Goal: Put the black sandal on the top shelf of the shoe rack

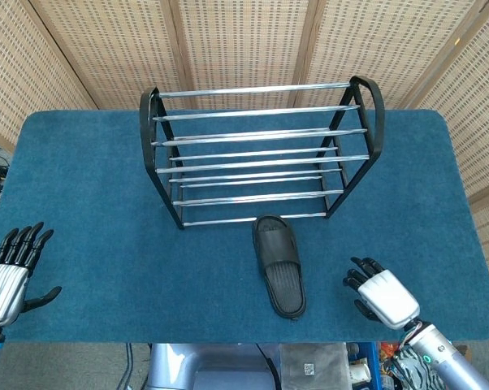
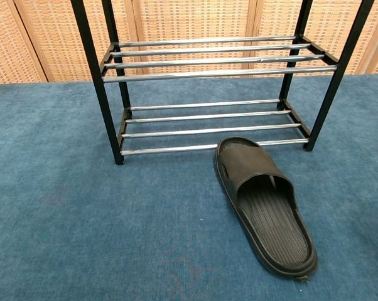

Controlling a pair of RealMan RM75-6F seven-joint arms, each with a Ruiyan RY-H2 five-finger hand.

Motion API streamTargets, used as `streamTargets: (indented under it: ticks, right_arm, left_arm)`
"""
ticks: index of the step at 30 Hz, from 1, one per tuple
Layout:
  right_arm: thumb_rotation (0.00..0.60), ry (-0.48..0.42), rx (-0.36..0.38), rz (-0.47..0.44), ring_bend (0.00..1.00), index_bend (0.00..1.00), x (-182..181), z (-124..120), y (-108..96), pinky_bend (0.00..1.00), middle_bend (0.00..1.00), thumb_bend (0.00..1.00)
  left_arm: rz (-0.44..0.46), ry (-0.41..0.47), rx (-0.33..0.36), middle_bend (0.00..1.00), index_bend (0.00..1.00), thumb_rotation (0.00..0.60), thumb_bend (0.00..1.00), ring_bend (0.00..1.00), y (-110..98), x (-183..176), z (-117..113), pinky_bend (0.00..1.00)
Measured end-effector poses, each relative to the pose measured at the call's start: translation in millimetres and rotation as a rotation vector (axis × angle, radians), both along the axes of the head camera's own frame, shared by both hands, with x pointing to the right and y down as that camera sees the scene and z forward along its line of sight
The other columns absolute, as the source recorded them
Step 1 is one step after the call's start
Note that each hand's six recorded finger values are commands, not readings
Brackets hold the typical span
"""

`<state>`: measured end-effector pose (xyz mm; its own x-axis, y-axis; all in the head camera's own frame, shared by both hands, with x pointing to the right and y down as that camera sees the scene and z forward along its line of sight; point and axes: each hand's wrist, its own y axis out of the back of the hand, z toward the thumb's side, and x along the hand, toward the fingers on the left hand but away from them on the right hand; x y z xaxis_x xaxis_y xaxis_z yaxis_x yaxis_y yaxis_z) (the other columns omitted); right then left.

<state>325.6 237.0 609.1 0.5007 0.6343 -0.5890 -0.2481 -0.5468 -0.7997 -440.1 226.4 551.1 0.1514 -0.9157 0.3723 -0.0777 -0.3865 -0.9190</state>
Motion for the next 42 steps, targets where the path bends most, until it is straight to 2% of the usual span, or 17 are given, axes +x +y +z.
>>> streamTargets:
  ticks: [6, 19, 26, 33, 38, 42]
  right_arm:
    - [0.6, 0.083, -0.043, -0.1, 0.15, 0.35, -19, 27, 11, 0.2, 0.35, 0.54]
    - [0.6, 0.113, -0.101, -0.165, 0.15, 0.35, -65, 46, 18, 0.2, 0.35, 0.54]
    - [0.6, 0.096, -0.149, -0.188, 0.15, 0.35, -92, 52, 25, 0.2, 0.35, 0.54]
    - [0.6, 0.034, -0.178, -0.22, 0.15, 0.35, -131, 51, 32, 0.2, 0.35, 0.54]
    - [0.6, -0.002, -0.174, -0.233, 0.14, 0.34, -151, 48, 34, 0.2, 0.28, 0.54]
    - [0.6, -0.023, -0.167, -0.241, 0.05, 0.22, -167, 49, 34, 0.2, 0.17, 0.54]
  left_arm:
    - [-0.003, -0.001, -0.006, 0.0, 0.0, 0.6, 0.18, 0.0, -1, -1, 2, 0.0]
    - [-0.007, 0.005, -0.006, 0.0, 0.0, 0.6, 0.18, 0.0, -2, -2, 1, 0.0]
    - [-0.012, 0.013, -0.004, 0.0, 0.0, 0.6, 0.18, 0.0, -3, -4, -1, 0.0]
    - [-0.018, 0.021, -0.007, 0.0, 0.0, 0.6, 0.18, 0.0, -4, -5, -2, 0.0]
    - [-0.019, 0.023, -0.009, 0.0, 0.0, 0.6, 0.18, 0.0, -4, -6, -2, 0.0]
    - [-0.018, 0.024, -0.011, 0.0, 0.0, 0.6, 0.18, 0.0, -4, -6, -1, 0.0]
